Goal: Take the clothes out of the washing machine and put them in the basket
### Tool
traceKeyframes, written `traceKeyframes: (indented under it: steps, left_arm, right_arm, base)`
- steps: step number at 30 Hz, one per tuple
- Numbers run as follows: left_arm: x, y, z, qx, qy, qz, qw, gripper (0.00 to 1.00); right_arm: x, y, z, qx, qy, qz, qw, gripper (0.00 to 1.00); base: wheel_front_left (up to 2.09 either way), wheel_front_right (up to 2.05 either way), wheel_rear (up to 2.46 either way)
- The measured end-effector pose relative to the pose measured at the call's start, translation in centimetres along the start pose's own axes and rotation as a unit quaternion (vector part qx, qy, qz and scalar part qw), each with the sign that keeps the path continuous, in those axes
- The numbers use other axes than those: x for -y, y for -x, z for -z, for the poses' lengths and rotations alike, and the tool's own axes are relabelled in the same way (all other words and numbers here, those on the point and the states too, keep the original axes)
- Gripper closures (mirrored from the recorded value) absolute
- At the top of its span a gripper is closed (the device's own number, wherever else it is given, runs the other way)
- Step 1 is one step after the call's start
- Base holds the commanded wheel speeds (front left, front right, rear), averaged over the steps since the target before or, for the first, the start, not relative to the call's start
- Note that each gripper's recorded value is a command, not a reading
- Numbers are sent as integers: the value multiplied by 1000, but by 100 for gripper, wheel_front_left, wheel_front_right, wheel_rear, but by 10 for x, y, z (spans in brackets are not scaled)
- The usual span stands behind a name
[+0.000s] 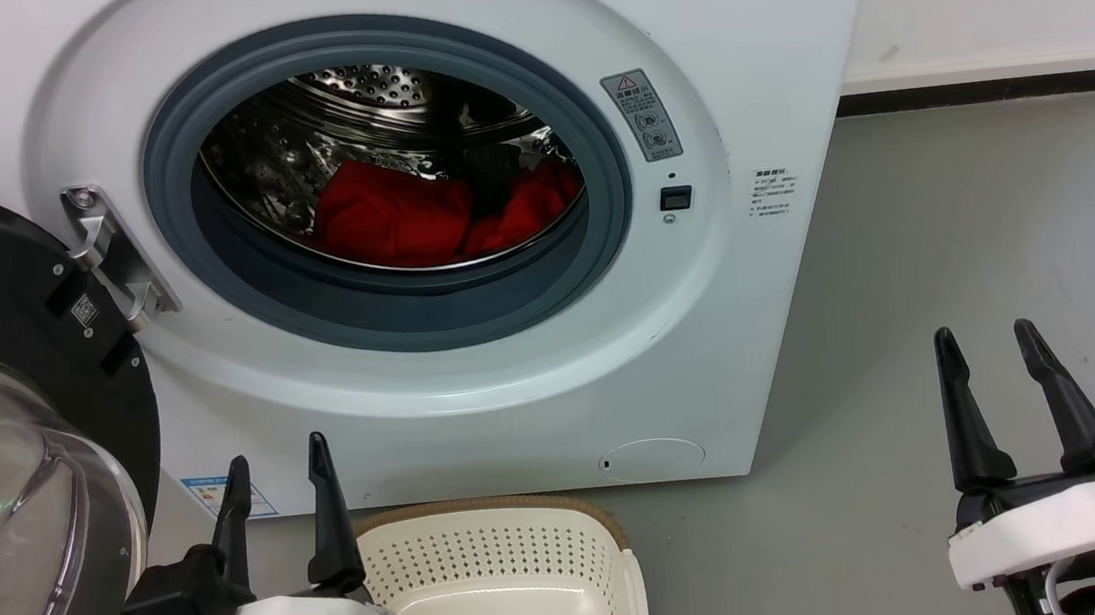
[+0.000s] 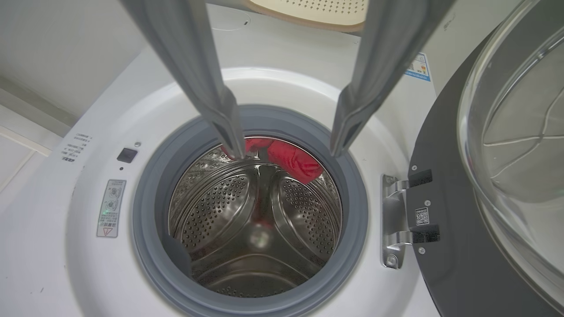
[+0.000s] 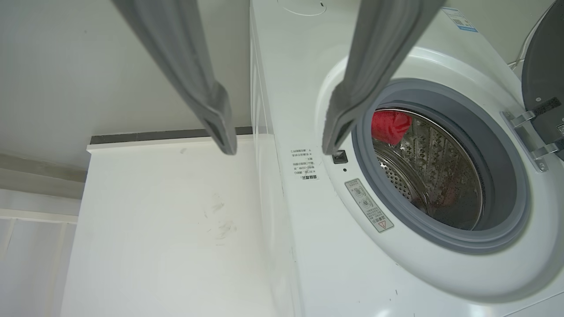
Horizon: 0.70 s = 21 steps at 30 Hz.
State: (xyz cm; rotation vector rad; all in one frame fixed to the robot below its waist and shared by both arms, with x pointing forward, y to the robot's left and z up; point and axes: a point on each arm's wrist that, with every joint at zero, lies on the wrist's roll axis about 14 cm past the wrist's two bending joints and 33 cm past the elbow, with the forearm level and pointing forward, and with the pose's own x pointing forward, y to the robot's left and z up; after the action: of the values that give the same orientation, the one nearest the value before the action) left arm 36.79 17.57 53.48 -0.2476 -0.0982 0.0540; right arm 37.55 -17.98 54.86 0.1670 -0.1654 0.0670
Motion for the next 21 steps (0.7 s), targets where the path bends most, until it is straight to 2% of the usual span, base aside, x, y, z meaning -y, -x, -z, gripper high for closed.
traceKeyframes:
  steps: [5, 9, 13, 21]
  left_arm:
    - [1, 0, -2, 7, -10, -3, 1000, 0]
    - [-14, 2, 8, -5, 36, -27, 999, 0]
    - [-23, 3, 10, -3, 1, -24, 1000, 0]
    - [-12, 3, 12, 2, -80, -5, 997, 0]
  right_arm:
    - [-5, -1, -3, 6, 25, -9, 1000, 0]
    - [-8, -1, -2, 7, 32, -15, 999, 0]
    - [-10, 0, -2, 9, 46, -19, 999, 0]
    - [-12, 3, 6, -1, 85, -29, 996, 0]
  base:
    - [0, 0, 0]
    - [0, 0, 0]
    - [0, 0, 0]
    - [0, 0, 0]
